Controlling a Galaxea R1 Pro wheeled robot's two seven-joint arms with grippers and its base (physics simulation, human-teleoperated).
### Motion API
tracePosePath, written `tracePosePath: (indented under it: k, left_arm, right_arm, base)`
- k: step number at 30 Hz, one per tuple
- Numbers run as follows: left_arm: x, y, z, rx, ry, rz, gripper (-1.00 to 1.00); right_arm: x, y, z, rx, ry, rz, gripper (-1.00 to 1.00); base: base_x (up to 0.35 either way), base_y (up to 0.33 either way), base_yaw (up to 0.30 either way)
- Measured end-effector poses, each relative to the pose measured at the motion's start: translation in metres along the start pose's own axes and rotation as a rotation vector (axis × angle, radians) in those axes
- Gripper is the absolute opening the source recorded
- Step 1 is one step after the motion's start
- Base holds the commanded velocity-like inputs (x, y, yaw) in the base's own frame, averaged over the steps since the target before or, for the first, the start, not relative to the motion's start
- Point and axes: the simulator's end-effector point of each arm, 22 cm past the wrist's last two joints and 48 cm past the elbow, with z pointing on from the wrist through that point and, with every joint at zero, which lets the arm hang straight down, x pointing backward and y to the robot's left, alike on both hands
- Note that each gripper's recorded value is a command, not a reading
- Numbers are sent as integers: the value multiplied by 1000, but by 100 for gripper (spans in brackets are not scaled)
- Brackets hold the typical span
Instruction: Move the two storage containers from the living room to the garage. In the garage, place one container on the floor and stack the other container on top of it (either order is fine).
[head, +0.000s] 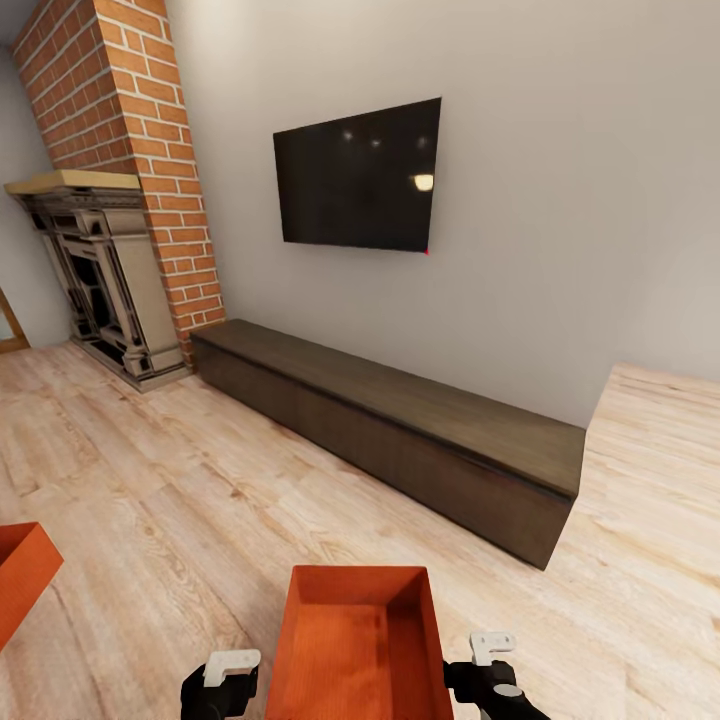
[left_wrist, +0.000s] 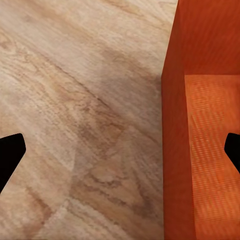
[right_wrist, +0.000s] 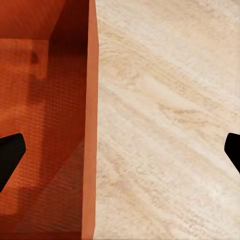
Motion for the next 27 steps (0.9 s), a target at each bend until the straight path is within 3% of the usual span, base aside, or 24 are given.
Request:
tracePosePath:
  k: [27]
  left_arm:
    - [0, 0, 0, 0, 0, 0, 100]
  right_arm:
    - [0, 0, 0, 0, 0, -1, 100]
  base:
    - [0, -22, 0]
